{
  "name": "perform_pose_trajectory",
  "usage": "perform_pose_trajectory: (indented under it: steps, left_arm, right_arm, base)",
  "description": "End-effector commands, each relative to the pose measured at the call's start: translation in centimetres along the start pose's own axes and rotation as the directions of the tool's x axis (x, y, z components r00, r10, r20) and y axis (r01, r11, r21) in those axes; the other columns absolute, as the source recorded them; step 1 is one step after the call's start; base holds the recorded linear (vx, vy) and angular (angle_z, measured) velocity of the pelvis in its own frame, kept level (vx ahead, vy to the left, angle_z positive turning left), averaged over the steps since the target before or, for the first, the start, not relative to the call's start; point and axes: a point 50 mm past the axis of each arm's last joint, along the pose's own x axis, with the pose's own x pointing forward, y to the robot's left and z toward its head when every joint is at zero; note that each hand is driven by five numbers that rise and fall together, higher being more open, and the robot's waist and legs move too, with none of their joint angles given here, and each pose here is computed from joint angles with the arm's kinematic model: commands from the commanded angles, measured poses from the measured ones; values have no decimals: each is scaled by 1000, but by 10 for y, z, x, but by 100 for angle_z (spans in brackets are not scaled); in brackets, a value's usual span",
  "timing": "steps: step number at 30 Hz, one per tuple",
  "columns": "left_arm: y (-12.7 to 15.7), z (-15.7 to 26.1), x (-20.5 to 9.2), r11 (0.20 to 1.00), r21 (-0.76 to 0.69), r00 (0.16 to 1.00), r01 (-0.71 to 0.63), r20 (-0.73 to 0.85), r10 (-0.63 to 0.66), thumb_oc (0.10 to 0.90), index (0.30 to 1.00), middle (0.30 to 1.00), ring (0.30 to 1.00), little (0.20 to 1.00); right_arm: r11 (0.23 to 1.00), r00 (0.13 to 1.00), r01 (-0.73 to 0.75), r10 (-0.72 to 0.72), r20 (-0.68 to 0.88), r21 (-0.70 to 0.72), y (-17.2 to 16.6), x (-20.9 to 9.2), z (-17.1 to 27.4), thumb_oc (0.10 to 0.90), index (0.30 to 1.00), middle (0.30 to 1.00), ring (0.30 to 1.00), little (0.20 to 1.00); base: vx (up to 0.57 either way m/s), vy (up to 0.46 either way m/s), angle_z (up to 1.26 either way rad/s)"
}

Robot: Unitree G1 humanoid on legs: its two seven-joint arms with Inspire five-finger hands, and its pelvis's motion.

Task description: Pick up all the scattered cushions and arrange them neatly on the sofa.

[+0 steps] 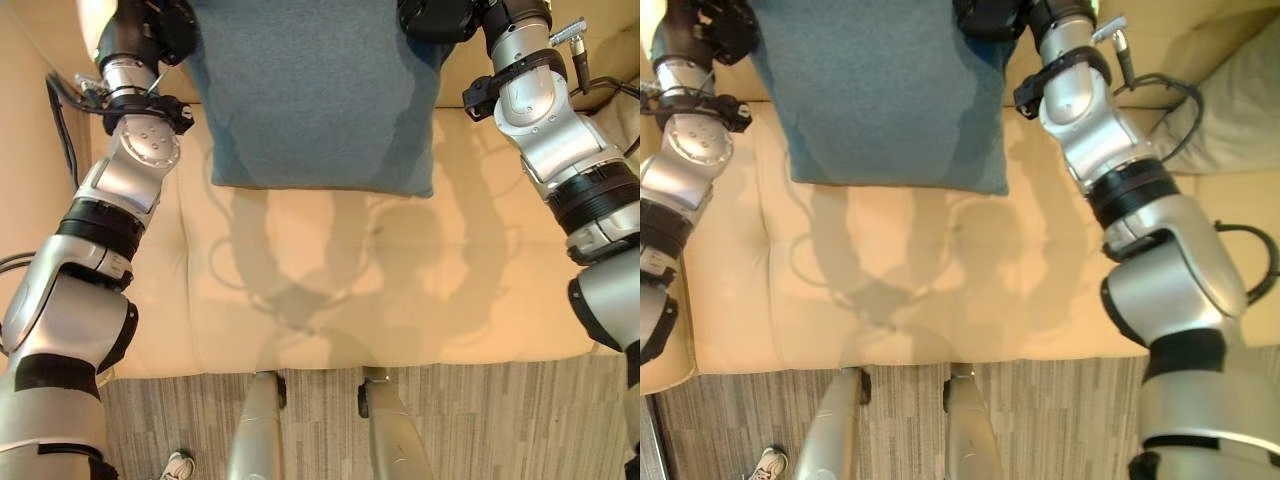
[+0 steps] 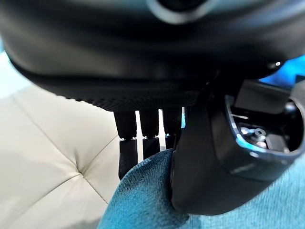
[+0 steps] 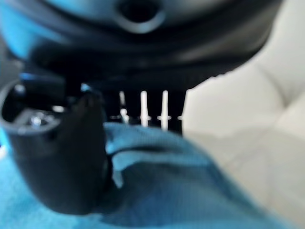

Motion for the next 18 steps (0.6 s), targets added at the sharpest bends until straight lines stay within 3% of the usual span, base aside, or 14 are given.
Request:
perform_pose_trajectory:
  steps: [1, 2, 3, 8, 9, 13, 18]
  left_arm:
    - [2, -24, 3, 999, 33, 989, 7, -145, -2, 593, 589, 589, 589, 589]
    - [-1, -25, 3, 997, 68, 987, 38, -159, -27, 593, 589, 589, 589, 589]
    - [-1, -25, 3, 997, 68, 987, 38, -159, -26, 800, 900, 900, 900, 900]
    - [-18, -46, -12, 990, 44, 949, 137, -293, -118, 800, 900, 900, 900, 900]
    - [-14, -55, -14, 981, 119, 942, 152, -319, -107, 800, 900, 900, 900, 900]
    - [-10, -67, -20, 974, 166, 924, 156, -373, -85, 800, 900, 900, 900, 900]
    - [3, -89, -29, 994, 69, 880, 85, -473, -42, 800, 900, 900, 900, 900]
  right_arm:
    - [1000, 994, -11, 11, -108, 3, 17, 7, -4, 800, 900, 900, 900, 900]
    - [1000, 990, -22, 20, -142, -17, 19, 7, -8, 800, 900, 900, 900, 900]
    - [1000, 990, -22, 19, -141, -17, 18, 8, -8, 800, 900, 900, 900, 900]
    - [998, 971, -48, 40, -235, -28, 21, 5, -21, 800, 900, 900, 900, 900]
    - [997, 967, -53, 39, -253, -49, 19, 4, -26, 800, 900, 900, 900, 900]
    - [999, 953, -23, 13, -302, -30, 12, 0, -38, 800, 900, 900, 900, 900]
    - [1000, 941, -4, -3, -340, -19, 6, -8, -54, 800, 900, 900, 900, 900]
  base:
    - [-7, -12, -15]
    - [0, 0, 0]
    - [-3, -4, 20]
    - [14, -6, -2]
    - [23, -6, 14]
    - [7, -5, 0]
    - [14, -8, -5]
